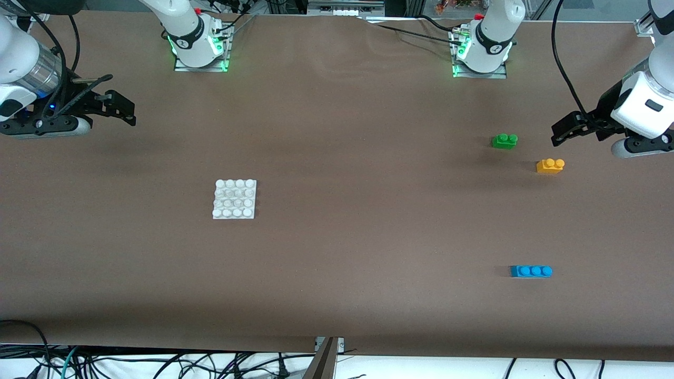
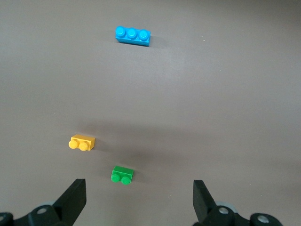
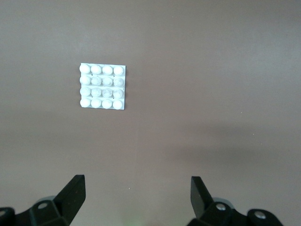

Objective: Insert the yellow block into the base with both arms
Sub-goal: 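Reach the right gripper down to the white studded base plate, then grasp the edge of the white base plate with the right gripper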

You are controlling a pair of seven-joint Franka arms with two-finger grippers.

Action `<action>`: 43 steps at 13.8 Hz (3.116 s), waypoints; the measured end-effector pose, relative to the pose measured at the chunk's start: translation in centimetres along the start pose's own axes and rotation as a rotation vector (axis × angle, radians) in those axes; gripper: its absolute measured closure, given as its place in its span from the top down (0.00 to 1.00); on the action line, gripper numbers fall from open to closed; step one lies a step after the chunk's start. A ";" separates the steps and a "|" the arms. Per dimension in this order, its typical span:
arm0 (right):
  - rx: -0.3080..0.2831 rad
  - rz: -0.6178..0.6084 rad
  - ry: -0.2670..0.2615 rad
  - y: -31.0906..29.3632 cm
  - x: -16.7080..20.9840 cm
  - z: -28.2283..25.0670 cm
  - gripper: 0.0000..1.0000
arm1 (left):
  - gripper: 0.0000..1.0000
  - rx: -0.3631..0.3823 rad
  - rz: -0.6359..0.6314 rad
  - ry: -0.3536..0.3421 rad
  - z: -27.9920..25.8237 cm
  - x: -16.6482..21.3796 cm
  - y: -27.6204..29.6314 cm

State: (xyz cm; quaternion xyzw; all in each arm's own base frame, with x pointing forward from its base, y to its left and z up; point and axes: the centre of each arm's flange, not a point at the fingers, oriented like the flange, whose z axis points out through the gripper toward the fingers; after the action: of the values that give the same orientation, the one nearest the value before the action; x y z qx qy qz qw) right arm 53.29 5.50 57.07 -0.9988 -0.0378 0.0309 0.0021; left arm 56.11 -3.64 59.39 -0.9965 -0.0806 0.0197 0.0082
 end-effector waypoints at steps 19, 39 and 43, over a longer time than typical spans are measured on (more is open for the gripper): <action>0.035 0.015 0.215 -5.9 3.9 26.0 0.99 | 1.00 0.001 -0.002 -0.004 0.0 0.0 -0.1; 0.087 0.159 0.181 -8.3 5.3 38.4 0.91 | 1.00 0.004 -0.005 -0.017 0.2 -0.1 -0.3; 0.095 0.156 0.194 -8.6 5.5 39.0 0.83 | 1.00 0.004 -0.006 -0.019 0.2 -0.1 -0.3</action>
State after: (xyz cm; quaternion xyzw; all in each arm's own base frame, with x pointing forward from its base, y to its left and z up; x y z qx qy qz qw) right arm 55.66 14.53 17.82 -0.9958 0.0418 -0.0639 0.0505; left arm 55.92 -3.32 59.21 -0.9960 -0.0834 0.0295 0.0095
